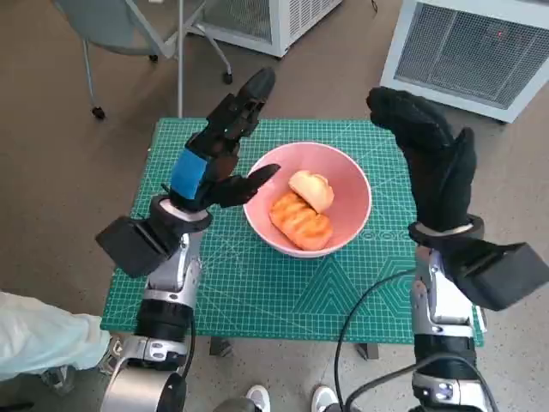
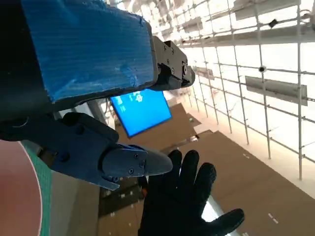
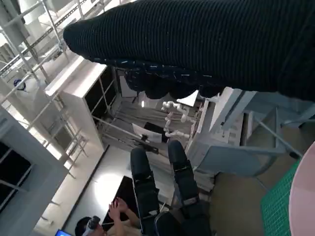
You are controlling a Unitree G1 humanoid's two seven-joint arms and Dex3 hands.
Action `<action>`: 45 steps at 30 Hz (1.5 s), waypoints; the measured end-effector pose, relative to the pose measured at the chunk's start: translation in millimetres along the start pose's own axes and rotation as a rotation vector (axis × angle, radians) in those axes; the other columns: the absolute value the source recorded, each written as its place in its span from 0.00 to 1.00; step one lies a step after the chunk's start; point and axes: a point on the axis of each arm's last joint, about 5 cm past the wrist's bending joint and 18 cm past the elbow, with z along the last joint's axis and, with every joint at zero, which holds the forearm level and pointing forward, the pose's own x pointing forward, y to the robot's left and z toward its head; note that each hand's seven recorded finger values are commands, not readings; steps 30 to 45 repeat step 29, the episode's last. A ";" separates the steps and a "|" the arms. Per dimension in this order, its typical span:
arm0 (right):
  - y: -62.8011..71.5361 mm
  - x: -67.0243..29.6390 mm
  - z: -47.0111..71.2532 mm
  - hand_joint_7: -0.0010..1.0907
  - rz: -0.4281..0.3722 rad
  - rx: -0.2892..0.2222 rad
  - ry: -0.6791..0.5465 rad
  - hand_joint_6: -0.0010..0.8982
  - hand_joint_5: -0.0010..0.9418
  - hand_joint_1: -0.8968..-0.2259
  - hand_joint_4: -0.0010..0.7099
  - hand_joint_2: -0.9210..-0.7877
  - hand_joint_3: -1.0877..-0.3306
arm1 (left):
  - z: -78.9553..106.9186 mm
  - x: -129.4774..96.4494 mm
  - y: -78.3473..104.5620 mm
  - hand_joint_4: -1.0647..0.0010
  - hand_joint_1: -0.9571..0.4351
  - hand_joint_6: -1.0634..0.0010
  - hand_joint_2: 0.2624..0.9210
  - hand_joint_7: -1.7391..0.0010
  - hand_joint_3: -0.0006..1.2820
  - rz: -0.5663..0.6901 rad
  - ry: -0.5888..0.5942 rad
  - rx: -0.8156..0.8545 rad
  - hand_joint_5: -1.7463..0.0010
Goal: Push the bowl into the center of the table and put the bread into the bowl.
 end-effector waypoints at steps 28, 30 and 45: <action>0.7 2.7 -0.3 0.47 -0.003 -0.018 0.004 0.00 0.00 0.30 0.24 0.00 0.49 | -4.9 -10.8 2.6 0.88 0.25 0.78 1.00 1.00 0.32 0.039 0.001 -0.050 1.00; 0.8 2.7 -0.3 0.47 -0.005 -0.018 0.004 0.00 0.00 0.30 0.24 0.00 0.49 | -4.9 -11.4 2.8 0.88 0.25 0.78 1.00 1.00 0.32 0.038 0.003 -0.052 1.00; 0.8 2.7 -0.3 0.47 -0.005 -0.018 0.004 0.00 0.00 0.30 0.24 0.00 0.49 | -4.9 -11.4 2.8 0.88 0.25 0.78 1.00 1.00 0.32 0.038 0.003 -0.052 1.00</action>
